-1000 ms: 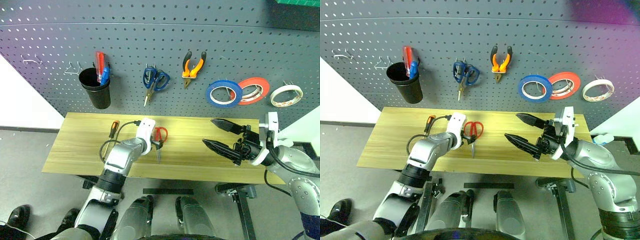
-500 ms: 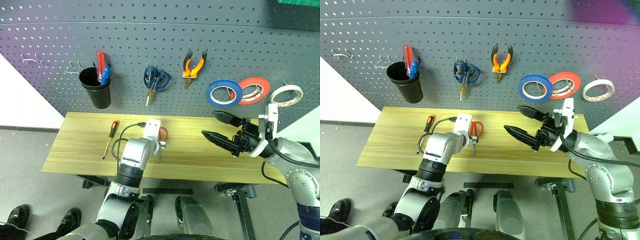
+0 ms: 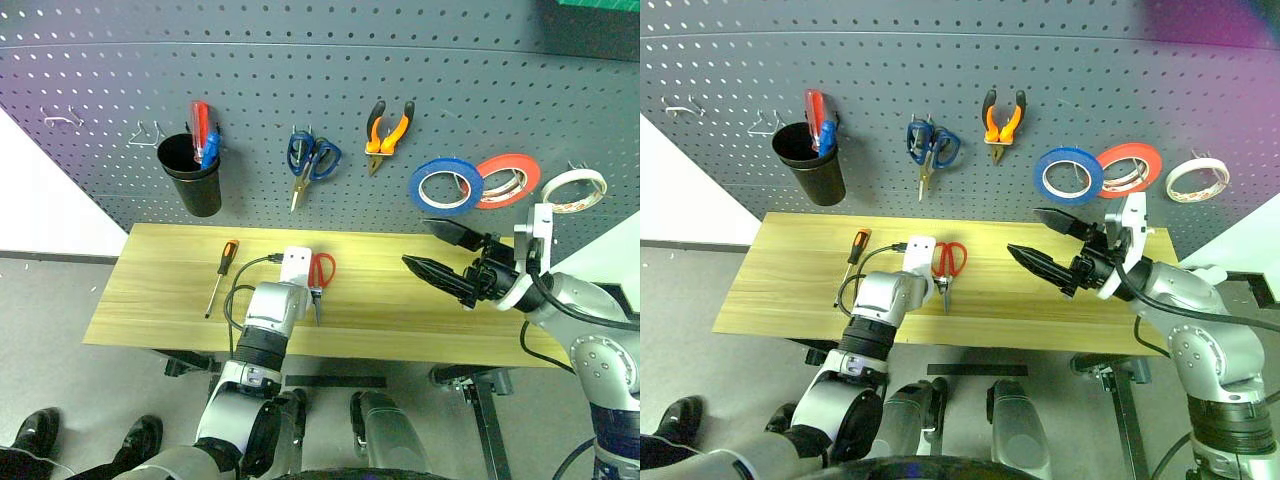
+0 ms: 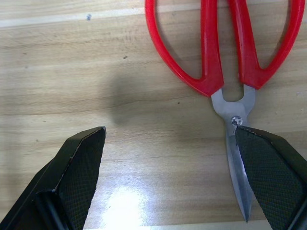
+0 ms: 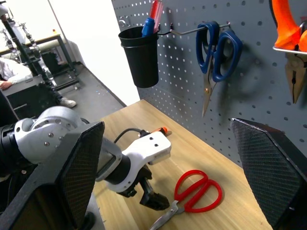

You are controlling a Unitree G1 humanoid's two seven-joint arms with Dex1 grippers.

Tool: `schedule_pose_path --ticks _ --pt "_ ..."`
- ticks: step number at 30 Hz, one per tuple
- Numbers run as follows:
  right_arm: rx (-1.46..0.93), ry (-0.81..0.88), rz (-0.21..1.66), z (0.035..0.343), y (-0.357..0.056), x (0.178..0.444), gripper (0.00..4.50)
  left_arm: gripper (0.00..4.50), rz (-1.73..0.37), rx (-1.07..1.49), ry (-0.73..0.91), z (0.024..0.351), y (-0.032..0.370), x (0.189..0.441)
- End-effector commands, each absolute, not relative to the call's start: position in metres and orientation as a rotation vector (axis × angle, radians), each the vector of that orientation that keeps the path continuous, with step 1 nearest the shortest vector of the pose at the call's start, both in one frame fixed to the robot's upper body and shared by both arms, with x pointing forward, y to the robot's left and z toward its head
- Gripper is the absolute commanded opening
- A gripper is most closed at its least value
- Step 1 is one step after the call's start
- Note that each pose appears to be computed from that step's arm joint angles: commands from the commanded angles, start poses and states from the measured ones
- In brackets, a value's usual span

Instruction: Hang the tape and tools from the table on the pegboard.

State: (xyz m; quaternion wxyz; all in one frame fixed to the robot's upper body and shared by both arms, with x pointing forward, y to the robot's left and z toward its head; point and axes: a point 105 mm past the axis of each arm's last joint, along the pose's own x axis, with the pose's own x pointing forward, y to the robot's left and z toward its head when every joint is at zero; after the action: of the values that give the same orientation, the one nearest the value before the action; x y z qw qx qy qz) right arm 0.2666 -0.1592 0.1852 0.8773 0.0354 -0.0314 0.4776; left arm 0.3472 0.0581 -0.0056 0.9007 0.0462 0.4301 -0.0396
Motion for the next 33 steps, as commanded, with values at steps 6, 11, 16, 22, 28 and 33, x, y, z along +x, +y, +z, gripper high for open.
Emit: schedule_pose_path --ticks 6,11,16,22,28,33 --pt "0.042 -0.079 1.041 0.189 -0.156 0.257 4.43 4.50 -0.168 0.064 0.822 0.020 0.015 0.358" --pt "-0.070 0.005 1.054 0.176 -0.173 0.251 4.43 4.50 -0.180 0.061 0.813 0.022 0.009 0.360" --pt "-0.220 0.106 1.041 0.163 -0.202 0.247 4.43 4.50 -0.189 0.072 0.815 0.021 0.006 0.358" --pt "-0.260 0.107 1.030 0.163 -0.210 0.249 4.43 4.50 -0.202 0.070 0.819 0.021 0.001 0.357" --pt "-0.260 0.095 1.033 0.164 -0.207 0.251 4.43 4.50 -0.212 0.061 0.848 0.017 -0.003 0.352" --pt "-0.272 0.105 1.026 0.164 -0.211 0.251 4.43 4.50 -0.222 0.059 0.859 0.015 -0.007 0.351"
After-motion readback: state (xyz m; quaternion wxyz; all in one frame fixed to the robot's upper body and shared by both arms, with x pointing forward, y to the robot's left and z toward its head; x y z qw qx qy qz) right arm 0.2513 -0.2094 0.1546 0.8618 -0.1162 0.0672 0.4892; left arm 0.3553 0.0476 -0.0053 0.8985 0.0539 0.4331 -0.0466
